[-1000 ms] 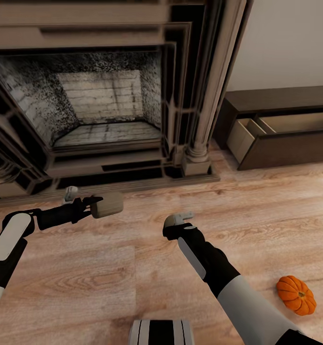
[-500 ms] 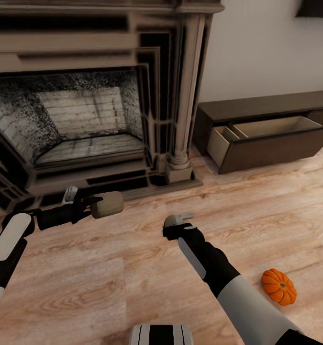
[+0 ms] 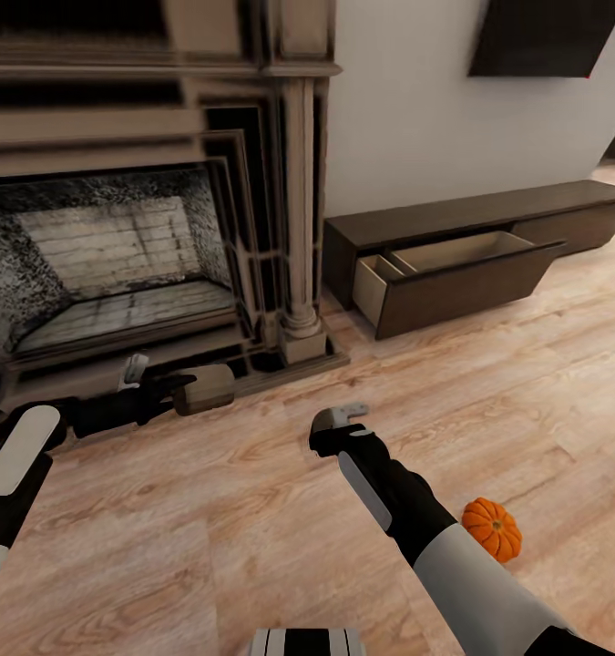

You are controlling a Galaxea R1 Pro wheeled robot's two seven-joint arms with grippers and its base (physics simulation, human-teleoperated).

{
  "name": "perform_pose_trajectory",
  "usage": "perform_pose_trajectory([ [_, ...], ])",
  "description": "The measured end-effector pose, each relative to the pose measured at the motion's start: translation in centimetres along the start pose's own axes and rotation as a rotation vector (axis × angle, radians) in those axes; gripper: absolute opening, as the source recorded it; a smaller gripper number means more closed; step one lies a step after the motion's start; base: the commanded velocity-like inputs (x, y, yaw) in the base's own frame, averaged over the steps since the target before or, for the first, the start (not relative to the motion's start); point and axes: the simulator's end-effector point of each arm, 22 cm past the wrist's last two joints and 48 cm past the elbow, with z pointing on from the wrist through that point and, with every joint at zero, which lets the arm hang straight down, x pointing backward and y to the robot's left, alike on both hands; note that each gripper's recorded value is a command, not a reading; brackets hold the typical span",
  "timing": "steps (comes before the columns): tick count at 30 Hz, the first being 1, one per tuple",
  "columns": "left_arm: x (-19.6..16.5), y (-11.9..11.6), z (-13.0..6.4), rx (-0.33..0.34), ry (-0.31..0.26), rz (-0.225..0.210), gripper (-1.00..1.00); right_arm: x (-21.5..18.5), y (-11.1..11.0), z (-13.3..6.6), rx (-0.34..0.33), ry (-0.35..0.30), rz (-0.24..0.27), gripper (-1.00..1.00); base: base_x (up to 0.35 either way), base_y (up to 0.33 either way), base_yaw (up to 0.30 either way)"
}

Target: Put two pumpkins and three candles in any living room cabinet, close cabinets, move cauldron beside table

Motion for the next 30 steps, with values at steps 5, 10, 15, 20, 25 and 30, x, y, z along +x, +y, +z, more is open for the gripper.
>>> perform_pose_trajectory([
  [5,-0.4,-1.1,-0.6,0.008,-0.01,0.014,-1.0,-1.1,-0.2,-0.9,0.007,-0.024,-0.001,-1.0,0.0,0.0,-0.28],
  [10,-0.4,0.9,-1.0,-0.131,-0.014,0.086,-1.0,-2.1,-1.2,-1.9,0.025,-0.039,0.012,-1.0,0.0,0.0,-0.28],
  [15,1.7,4.6,0.4,-0.287,0.023,0.106,-1.0,-3.2,-3.8,-2.7,0.058,-0.057,0.047,-1.0,0.0,0.0,-0.28],
  [20,3.3,6.5,1.2,-0.393,0.047,0.137,-1.0,-4.3,-3.9,-3.9,0.059,-0.081,0.05,-1.0,0.0,0.0,-0.28],
  [25,3.4,7.6,0.4,-0.465,0.054,0.17,-1.0,-5.4,-3.8,-4.9,0.064,-0.105,0.045,-1.0,0.0,0.0,-0.28],
  [30,4.2,5.9,1.1,-0.44,0.058,0.167,-1.0,-6.3,-3.9,-5.9,0.071,-0.128,0.043,-1.0,0.0,0.0,-0.28],
])
